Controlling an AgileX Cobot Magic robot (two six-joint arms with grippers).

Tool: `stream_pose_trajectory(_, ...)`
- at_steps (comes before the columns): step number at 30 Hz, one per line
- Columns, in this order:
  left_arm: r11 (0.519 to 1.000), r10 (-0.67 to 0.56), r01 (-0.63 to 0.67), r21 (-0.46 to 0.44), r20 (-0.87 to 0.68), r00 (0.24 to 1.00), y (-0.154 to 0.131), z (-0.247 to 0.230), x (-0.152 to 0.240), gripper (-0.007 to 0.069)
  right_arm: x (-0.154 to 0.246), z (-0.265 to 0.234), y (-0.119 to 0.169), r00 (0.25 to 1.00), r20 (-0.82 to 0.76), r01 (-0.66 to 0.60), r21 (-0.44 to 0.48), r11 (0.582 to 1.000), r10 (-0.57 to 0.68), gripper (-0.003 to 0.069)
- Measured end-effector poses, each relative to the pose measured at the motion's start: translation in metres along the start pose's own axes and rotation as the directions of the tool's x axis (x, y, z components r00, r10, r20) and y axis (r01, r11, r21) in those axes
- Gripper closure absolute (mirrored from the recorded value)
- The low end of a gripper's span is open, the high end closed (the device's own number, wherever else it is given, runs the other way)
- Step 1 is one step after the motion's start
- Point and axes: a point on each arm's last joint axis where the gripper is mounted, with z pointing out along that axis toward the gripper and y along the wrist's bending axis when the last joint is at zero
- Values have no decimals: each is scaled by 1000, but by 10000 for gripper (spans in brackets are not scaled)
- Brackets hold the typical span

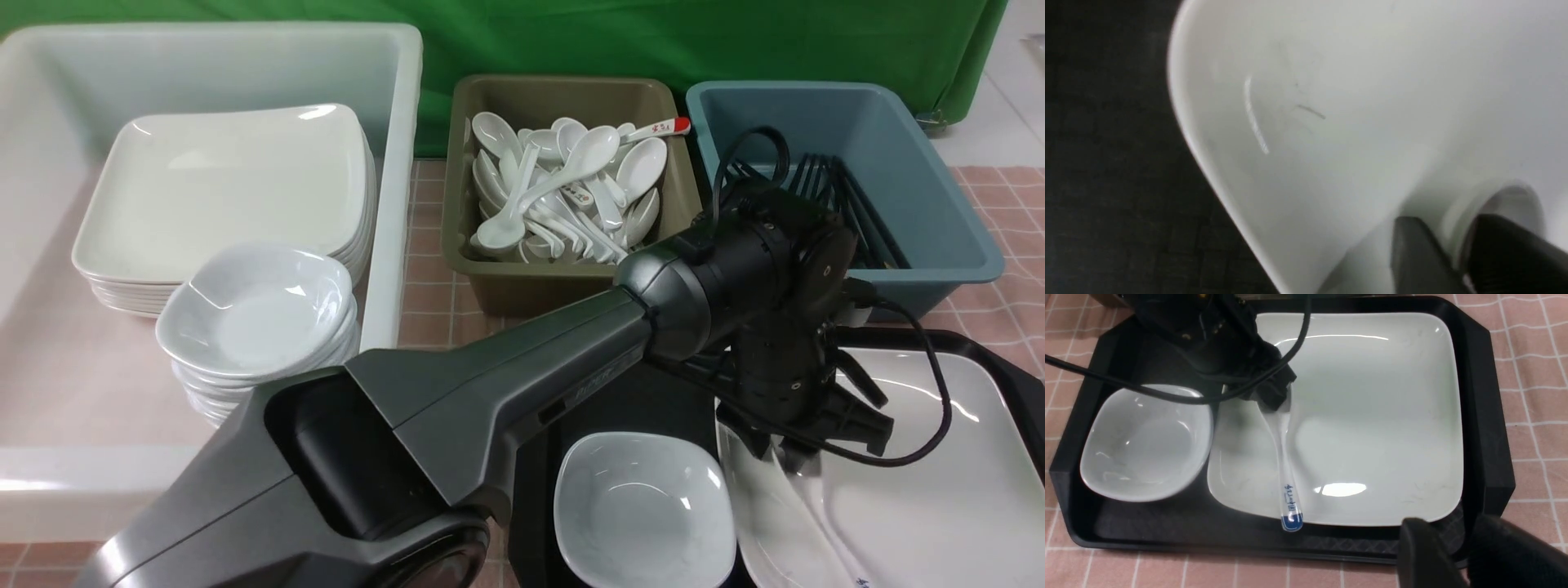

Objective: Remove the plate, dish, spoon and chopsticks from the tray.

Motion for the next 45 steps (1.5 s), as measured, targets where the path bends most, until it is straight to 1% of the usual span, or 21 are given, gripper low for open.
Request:
stream_pose_trajectory(1,1000,-4,4,1,0,1000,0,0,0,503,0,0,0,1000,0,0,0,1000,0,419)
stream_pose_trajectory(2,1000,-20,20,0,2,1000,2,-3,-1,556,0,0,0,1000,0,0,0,1000,0,419)
stream_pose_trajectory(3,1000,-27,27,0,3,1000,3,-6,-1,566,0,0,0,1000,0,0,0,1000,0,419)
stream_pose_trajectory(9,999,-31,31,-11,49,998,11,-32,-7,566,0,0,0,1000,0,0,0,1000,0,419)
stream_pose_trajectory(14,1000,-31,32,1,160,987,23,-93,-16,566,0,0,0,1000,-2,0,0,1000,0,419)
stream_pose_trajectory(15,999,-35,35,1,161,986,24,-94,-16,566,0,0,0,1000,-3,0,0,1000,0,419)
stream_pose_trajectory(18,996,-88,94,-12,262,961,57,-141,-23,566,0,0,0,1000,-2,0,0,1000,0,419)
stream_pose_trajectory(21,987,-127,154,-45,365,922,93,-166,-30,566,0,0,0,1000,-1,0,0,1000,0,419)
stream_pose_trajectory(22,980,-154,193,-52,422,893,114,-180,-33,566,0,0,0,1000,1,0,0,1000,0,419)
stream_pose_trajectory(24,967,-196,250,-44,496,846,146,-193,-37,566,0,0,0,1000,5,0,0,1000,0,419)
stream_pose_trajectory(25,961,-218,274,-32,521,825,159,-197,-38,566,0,0,0,1000,5,0,0,1000,0,419)
stream_pose_trajectory(26,960,-223,279,-29,527,820,162,-197,-39,566,0,0,0,1000,5,0,0,1000,0,419)
stream_pose_trajectory(29,941,-290,337,31,588,755,196,-196,-44,565,-1,0,0,1000,7,0,-1,1000,0,419)
stream_pose_trajectory(31,935,-304,351,45,608,733,206,-193,-46,559,-1,0,0,1000,8,0,-1,1000,0,419)
stream_pose_trajectory(32,930,-313,365,49,630,711,217,-187,-49,533,-1,0,0,1000,8,0,-1,1000,0,419)
stream_pose_trajectory(33,929,-313,367,49,631,710,218,-185,-50,529,-1,0,0,1000,8,0,-1,1000,0,419)
stream_pose_trajectory(35,925,-316,378,48,649,692,228,-180,-52,477,-1,0,0,1000,8,0,-1,1000,0,419)
stream_pose_trajectory(38,917,-323,397,38,656,682,242,-170,-52,335,-1,0,0,1000,8,0,-1,1000,0,419)
stream_pose_trajectory(41,912,-338,407,39,634,696,245,-170,-49,244,-1,0,0,1000,8,-1,-1,1000,1,419)
stream_pose_trajectory(43,910,-351,412,41,603,716,243,-174,-45,211,-1,0,0,1000,8,-1,-1,1000,1,419)
stream_pose_trajectory(45,910,-362,414,33,550,752,237,-183,-38,211,-1,0,0,1000,8,0,-1,1000,0,419)
